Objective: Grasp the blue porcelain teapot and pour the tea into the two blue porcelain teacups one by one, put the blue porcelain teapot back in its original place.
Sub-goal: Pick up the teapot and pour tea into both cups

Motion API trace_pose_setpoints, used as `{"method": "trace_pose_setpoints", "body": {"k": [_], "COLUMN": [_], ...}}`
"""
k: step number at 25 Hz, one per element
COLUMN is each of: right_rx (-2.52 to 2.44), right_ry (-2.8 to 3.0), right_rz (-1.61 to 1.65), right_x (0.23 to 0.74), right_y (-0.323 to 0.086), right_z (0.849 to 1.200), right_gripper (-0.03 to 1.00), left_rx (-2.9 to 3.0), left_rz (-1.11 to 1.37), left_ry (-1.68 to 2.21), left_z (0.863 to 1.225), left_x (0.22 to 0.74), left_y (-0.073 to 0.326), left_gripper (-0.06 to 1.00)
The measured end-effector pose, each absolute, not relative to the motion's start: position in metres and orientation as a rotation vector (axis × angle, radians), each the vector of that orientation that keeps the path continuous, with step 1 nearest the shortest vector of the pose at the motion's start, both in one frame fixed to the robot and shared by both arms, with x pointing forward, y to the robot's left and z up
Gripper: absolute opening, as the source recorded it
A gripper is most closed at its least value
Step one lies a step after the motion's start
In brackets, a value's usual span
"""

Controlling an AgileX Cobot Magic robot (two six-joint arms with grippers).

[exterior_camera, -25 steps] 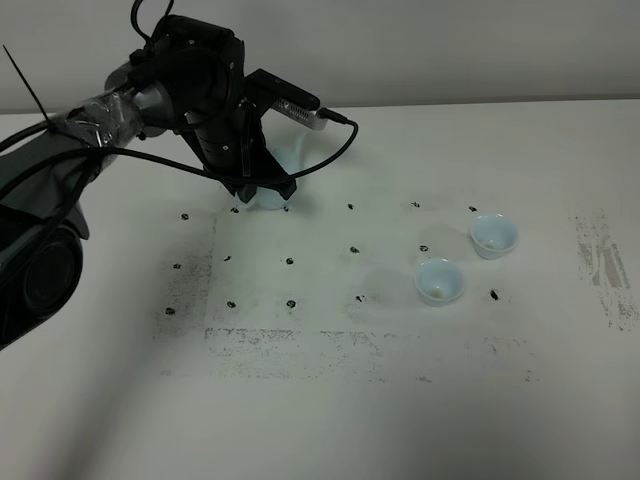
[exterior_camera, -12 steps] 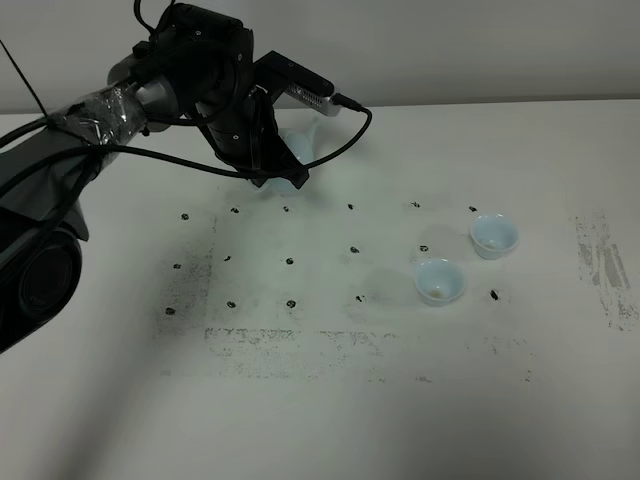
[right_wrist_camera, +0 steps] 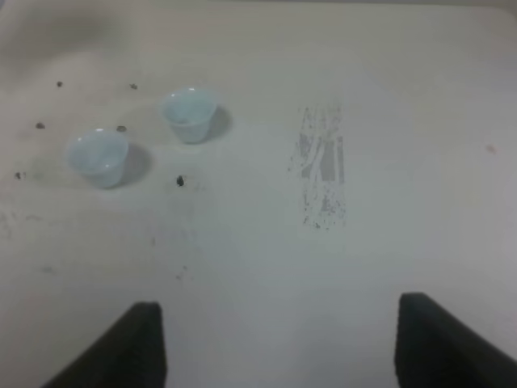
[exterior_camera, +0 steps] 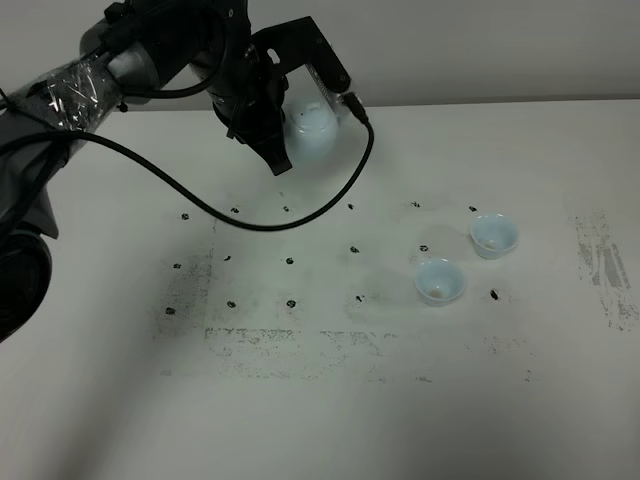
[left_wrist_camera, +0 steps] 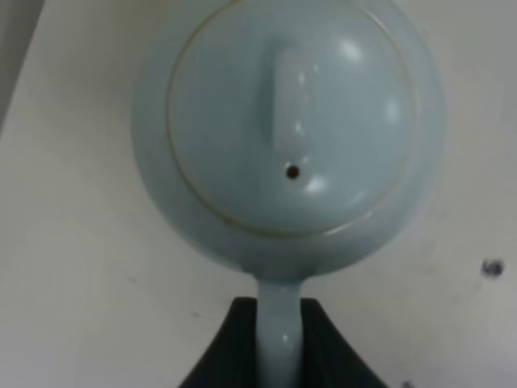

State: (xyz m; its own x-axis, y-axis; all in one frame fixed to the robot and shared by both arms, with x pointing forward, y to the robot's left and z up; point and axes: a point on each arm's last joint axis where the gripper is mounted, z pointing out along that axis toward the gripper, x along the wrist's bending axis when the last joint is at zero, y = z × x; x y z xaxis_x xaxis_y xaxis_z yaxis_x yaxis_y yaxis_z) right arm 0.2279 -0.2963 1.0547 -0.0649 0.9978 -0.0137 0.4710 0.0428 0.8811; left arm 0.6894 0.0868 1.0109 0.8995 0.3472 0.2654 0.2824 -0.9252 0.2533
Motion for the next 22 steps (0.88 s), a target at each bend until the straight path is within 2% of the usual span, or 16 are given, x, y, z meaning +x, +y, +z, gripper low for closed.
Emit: {"method": "trace_pose_setpoints", "body": {"k": [4, 9, 17, 22], "right_rx": [1.509, 1.509, 1.509, 1.51], "right_ry": [1.624, 1.624, 1.624, 1.625], "right_rz": [0.958, 0.958, 0.958, 0.96], "right_x": [0.228, 0.228, 0.228, 0.228], "right_y": [-0.296, -0.296, -0.296, -0.296], "right_z": [1.055, 1.055, 1.055, 1.055], "right_gripper": [0.57, 0.57, 0.57, 0.57], "left_rx": [2.88, 2.769, 2.67, 2.661], "left_rz": [0.499, 0.57, 0.753, 0.766], "left_ry": [0.124, -0.15, -0.302, -0.414], "left_z": [1.012, 1.016, 1.019, 1.0], "left_x": [0.689, 0.684, 0.688, 0.686], "left_y": [0.081, 0.055, 0.036, 0.019], "left_gripper": [0.06, 0.06, 0.06, 0.06]}}
